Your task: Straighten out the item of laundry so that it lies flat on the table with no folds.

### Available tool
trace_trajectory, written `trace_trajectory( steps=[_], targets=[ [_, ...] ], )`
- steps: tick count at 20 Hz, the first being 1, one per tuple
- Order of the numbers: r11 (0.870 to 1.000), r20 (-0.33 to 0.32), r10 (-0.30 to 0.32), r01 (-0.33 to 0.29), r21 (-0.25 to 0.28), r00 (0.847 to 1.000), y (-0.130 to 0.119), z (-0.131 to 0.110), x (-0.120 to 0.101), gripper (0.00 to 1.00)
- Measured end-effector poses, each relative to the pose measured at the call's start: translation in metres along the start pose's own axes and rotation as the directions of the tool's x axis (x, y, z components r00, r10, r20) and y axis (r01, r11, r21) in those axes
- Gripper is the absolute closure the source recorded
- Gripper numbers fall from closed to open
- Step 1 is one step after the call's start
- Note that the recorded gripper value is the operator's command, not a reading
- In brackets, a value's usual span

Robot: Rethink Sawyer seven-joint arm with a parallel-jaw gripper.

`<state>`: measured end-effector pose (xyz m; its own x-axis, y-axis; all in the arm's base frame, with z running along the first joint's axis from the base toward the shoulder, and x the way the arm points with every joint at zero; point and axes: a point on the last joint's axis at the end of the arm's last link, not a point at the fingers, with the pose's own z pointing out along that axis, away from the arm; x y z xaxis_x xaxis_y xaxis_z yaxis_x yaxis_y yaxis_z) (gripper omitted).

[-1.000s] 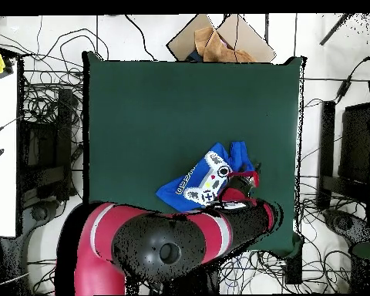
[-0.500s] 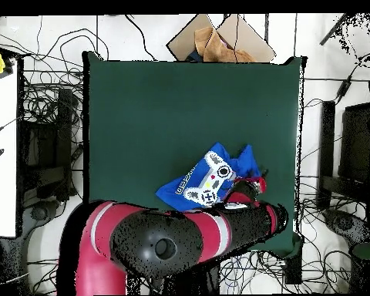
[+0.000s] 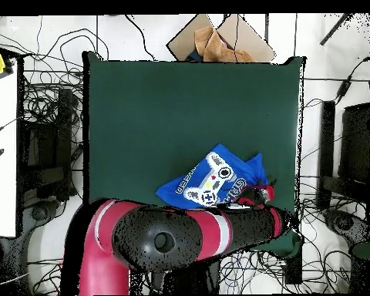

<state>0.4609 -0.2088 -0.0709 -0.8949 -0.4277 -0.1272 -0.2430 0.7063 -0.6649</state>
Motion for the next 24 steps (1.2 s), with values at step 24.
trace_trajectory(
  steps=[24],
  targets=[
    [0.997,-0.052,-0.072,0.07,-0.034,0.996,-0.022,0.005,0.043,0.0]
  ],
)
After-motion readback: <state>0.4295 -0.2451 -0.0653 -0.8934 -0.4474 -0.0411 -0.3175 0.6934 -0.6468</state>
